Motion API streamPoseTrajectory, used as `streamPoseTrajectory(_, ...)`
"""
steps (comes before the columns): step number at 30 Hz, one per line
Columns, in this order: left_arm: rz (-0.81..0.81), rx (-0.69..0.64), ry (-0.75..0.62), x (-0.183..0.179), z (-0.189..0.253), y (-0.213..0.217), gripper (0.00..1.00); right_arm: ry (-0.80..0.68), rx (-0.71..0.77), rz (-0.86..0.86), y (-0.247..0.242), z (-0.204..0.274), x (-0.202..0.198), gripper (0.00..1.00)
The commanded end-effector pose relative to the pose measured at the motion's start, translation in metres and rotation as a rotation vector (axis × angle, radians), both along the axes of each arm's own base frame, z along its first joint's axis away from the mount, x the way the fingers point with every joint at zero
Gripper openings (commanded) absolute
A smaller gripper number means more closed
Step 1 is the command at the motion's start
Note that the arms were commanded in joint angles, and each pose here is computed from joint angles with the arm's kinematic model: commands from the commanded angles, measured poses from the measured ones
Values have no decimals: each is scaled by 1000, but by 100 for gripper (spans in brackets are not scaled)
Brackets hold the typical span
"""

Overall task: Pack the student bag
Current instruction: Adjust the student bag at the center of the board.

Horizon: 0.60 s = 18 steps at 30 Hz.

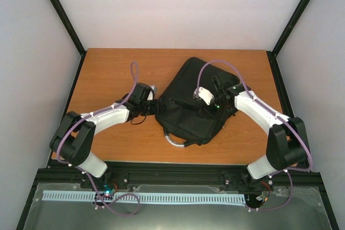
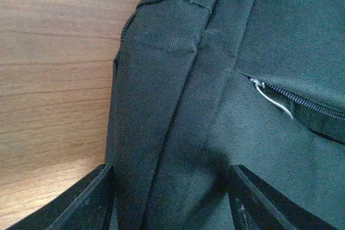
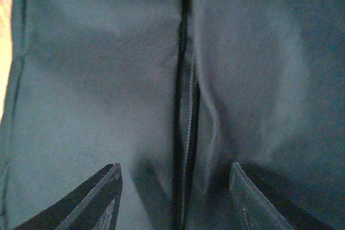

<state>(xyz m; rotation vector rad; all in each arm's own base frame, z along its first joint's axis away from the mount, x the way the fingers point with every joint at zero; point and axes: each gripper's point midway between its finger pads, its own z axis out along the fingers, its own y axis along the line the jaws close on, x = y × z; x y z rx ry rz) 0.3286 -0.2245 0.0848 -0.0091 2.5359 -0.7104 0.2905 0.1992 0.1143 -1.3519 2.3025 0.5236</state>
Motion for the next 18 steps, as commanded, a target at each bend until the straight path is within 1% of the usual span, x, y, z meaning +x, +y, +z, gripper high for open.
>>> streamPoseTrajectory(1, -22, -61, -13, 5, 1, -10, 54, 83, -53, -9, -23, 7, -33, 56)
streamPoseTrajectory(2, -20, -58, -9, 4, -3, -9, 51, 81, -36, -30, -27, 14, -30, 56)
streamPoseTrajectory(6, -20, -54, 1, -2, -10, -7, 32, 85, 8, -166, -55, 35, -4, 55)
streamPoseTrajectory(7, -22, -58, 4, -4, -12, -6, 28, 74, 4, -214, -67, 36, 6, 54)
streamPoseTrajectory(8, -26, -65, 10, -7, -13, -6, 20, 62, -10, -256, -79, 34, 15, 54)
streamPoseTrajectory(9, -28, -72, 17, -10, -15, -7, 14, 50, -25, -295, -89, 32, 22, 53)
streamPoseTrajectory(10, -32, -86, 23, -13, -16, -7, 11, 38, -57, -337, -101, 27, 30, 53)
streamPoseTrajectory(14, -13, -136, 44, -31, -21, -3, 4, 19, -179, -434, -129, 1, 44, 51)
streamPoseTrajectory(16, 1, -169, 36, -40, -19, -2, 3, 14, -211, -454, -134, -10, 51, 51)
streamPoseTrajectory(18, 12, -182, 32, -52, -18, -3, 2, 43, -235, -464, -136, -27, 58, 51)
